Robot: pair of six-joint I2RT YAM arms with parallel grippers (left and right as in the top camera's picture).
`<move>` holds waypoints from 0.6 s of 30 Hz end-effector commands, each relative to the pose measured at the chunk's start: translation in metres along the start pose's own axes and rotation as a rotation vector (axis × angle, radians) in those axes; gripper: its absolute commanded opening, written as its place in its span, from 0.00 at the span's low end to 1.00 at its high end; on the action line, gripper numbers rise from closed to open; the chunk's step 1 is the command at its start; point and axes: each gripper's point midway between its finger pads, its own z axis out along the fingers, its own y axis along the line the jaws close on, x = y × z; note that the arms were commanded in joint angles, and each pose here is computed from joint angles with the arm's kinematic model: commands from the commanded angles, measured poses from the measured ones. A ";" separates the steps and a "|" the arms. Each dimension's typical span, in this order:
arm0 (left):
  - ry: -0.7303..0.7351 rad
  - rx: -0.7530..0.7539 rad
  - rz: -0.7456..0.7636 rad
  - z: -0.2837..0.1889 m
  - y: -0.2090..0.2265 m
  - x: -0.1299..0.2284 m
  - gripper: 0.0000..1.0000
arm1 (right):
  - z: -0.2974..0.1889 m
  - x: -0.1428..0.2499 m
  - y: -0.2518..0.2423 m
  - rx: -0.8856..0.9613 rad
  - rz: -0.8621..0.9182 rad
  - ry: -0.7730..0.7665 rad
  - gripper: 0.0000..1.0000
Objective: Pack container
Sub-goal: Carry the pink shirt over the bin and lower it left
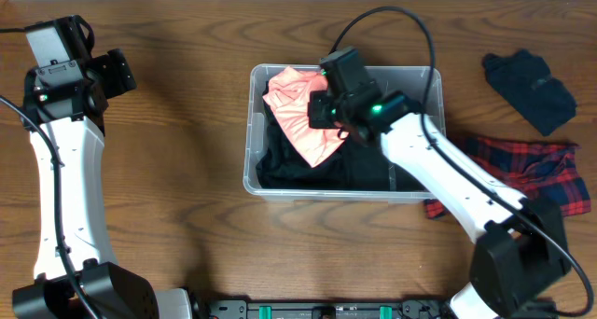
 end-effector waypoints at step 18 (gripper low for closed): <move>-0.002 -0.010 -0.001 0.000 0.003 -0.001 0.98 | 0.003 0.019 -0.003 0.235 0.194 -0.134 0.08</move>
